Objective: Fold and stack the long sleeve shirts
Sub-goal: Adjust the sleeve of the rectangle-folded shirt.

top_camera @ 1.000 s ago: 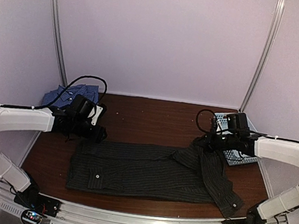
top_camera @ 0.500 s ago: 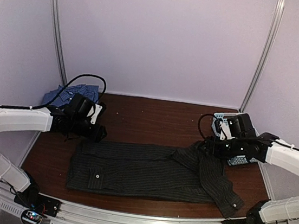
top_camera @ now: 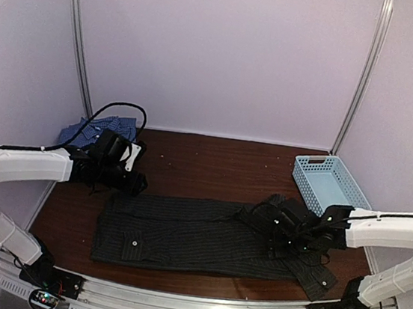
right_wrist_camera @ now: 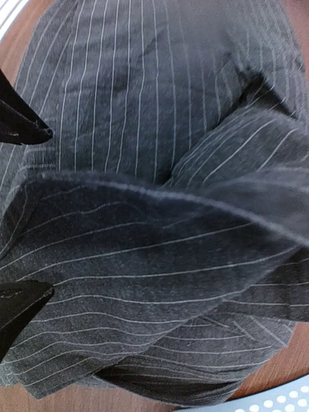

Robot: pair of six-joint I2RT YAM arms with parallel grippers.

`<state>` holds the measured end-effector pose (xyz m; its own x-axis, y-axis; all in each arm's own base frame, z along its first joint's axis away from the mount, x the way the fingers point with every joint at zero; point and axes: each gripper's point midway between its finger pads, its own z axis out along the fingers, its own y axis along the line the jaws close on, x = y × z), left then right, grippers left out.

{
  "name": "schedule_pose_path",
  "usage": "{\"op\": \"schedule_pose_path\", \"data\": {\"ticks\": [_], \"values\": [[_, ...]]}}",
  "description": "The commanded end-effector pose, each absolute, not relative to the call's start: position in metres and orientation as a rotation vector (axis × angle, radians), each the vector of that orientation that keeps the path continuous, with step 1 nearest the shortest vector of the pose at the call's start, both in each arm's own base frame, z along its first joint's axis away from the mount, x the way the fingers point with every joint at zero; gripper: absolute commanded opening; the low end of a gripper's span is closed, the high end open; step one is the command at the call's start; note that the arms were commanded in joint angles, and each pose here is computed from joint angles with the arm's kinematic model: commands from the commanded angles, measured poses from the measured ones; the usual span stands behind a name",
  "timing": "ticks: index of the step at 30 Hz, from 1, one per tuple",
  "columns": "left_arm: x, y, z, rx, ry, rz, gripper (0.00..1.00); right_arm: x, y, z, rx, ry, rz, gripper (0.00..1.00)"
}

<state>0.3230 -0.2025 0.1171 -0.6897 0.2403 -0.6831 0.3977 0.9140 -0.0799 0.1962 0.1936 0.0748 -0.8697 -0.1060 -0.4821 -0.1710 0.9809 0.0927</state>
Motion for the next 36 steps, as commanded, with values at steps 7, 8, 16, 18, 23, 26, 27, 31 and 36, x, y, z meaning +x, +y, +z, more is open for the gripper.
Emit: {"op": "schedule_pose_path", "data": {"ticks": [7, 8, 16, 18, 23, 26, 27, 31, 36], "values": [[0.323, -0.205, 0.118, 0.467, 2.344, -0.293, 0.56, 0.207, 0.151, 0.061, -0.188, 2.551, -0.502, 0.64], [0.323, -0.205, 0.118, 0.467, 2.344, -0.293, 0.56, 0.208, 0.151, 0.063, -0.189, 2.547, -0.507, 0.61], [0.323, -0.205, 0.118, 0.469, 2.346, -0.294, 0.56, 0.209, 0.148, 0.076, -0.202, 2.535, -0.516, 0.13], [0.323, -0.205, 0.118, 0.468, 2.343, -0.294, 0.56, 0.208, 0.147, 0.078, -0.203, 2.538, -0.515, 0.02], [0.323, -0.204, 0.117, 0.469, 2.345, -0.291, 0.56, 0.203, 0.169, 0.089, -0.223, 2.586, -0.299, 0.00], [0.323, -0.204, 0.117, 0.467, 2.345, -0.284, 0.57, 0.197, 0.203, 0.110, -0.254, 2.608, 0.007, 0.00], [0.324, -0.204, 0.118, 0.468, 2.343, -0.282, 0.56, 0.194, 0.217, 0.118, -0.271, 2.607, 0.129, 0.00], [0.324, -0.204, 0.118, 0.469, 2.343, -0.280, 0.56, 0.177, 0.268, 0.158, -0.342, 2.560, 0.601, 0.00], [0.325, -0.204, 0.119, 0.470, 2.342, -0.282, 0.56, 0.166, 0.295, 0.185, -0.357, 2.508, 0.897, 0.00]]}}
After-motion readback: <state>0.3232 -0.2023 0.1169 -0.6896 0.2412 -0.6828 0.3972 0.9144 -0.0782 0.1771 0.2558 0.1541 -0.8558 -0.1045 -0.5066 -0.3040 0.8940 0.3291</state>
